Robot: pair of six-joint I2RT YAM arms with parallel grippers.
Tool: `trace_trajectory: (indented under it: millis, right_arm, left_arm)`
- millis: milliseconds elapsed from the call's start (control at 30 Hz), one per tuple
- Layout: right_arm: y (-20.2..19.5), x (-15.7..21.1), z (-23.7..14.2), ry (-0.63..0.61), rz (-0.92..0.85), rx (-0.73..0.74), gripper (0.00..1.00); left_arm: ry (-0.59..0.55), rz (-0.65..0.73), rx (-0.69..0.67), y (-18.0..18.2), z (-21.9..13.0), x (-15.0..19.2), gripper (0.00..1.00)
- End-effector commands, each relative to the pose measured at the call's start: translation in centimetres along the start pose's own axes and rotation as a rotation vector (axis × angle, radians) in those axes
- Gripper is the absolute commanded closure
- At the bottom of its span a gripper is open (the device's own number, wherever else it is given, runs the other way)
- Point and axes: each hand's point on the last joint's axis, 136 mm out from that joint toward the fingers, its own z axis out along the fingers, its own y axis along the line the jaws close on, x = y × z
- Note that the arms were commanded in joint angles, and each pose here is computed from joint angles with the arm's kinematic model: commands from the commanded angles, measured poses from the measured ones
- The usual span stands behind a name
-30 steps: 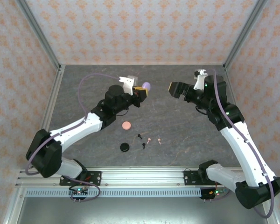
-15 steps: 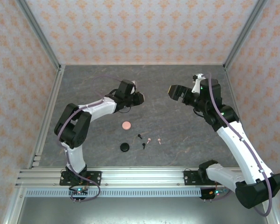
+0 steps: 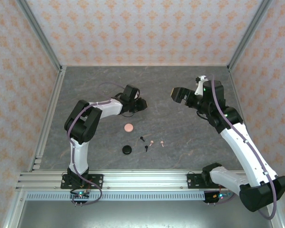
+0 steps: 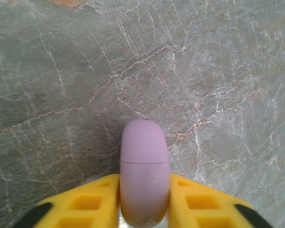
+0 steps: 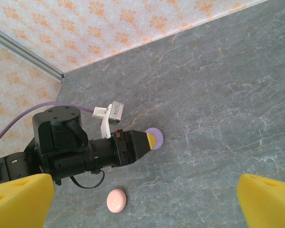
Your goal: Insert the wireless bluetooth earbuds into the charging case
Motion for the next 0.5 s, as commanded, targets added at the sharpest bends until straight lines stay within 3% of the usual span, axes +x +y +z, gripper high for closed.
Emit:
trace_trajectory:
  millis: [0,200,467]
  right_arm:
    - [-0.2,0.5,0.0,0.022,0.011,0.001,0.01]
    - [-0.1,1.4,1.0,0.068,0.06,-0.024,0.01]
    - [-0.3,4.7,3.2,0.254,-0.018,-0.011,0.02]
  left_arm:
    - [-0.014,-0.015,-0.017,0.6,-0.1,-0.6,0.62]
    - [-0.05,0.039,-0.044,0.3,-2.3,-1.5,0.47]
    - [-0.152,0.063,-0.002,-1.6,-8.7,-3.8,0.41]
